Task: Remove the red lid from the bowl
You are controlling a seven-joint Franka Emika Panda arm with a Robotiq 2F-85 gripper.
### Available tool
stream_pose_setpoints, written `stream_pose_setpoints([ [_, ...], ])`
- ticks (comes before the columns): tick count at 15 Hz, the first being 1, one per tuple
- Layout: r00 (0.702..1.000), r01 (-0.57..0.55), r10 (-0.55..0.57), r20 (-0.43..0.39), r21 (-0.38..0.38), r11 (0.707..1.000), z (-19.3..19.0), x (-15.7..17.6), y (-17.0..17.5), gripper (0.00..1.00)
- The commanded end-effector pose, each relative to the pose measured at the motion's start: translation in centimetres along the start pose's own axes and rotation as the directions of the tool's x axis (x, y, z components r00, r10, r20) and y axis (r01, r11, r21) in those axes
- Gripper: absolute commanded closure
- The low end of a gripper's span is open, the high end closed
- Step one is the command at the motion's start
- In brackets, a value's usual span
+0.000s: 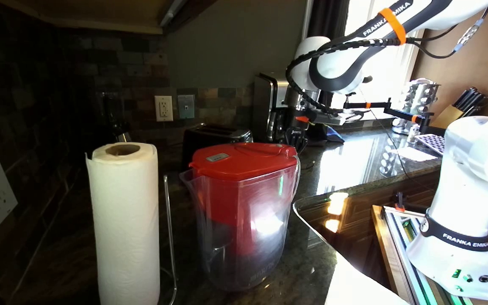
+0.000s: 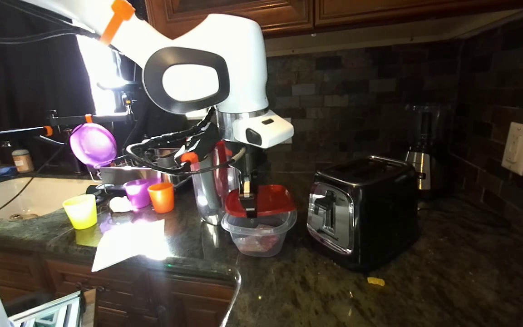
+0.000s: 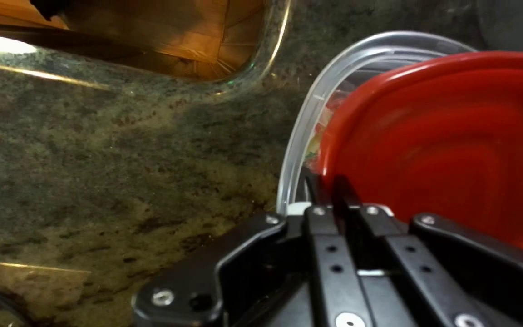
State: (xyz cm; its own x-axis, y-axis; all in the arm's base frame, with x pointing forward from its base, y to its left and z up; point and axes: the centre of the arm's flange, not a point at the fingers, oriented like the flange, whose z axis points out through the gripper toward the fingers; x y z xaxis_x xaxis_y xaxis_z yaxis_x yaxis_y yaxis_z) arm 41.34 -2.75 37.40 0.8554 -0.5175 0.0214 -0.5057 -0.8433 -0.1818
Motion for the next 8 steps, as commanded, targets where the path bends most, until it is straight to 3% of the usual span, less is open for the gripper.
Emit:
stream_pose_setpoints([
  [1, 0.999, -0.048, 0.048, 0.015, -0.006, 0.999, 0.86, -1.49, -0.21, 0.98],
  [8, 0.993, -0.117, 0.117, 0.008, 0.003, 0.993, 1.26, -2.45, 0.29, 0.98],
])
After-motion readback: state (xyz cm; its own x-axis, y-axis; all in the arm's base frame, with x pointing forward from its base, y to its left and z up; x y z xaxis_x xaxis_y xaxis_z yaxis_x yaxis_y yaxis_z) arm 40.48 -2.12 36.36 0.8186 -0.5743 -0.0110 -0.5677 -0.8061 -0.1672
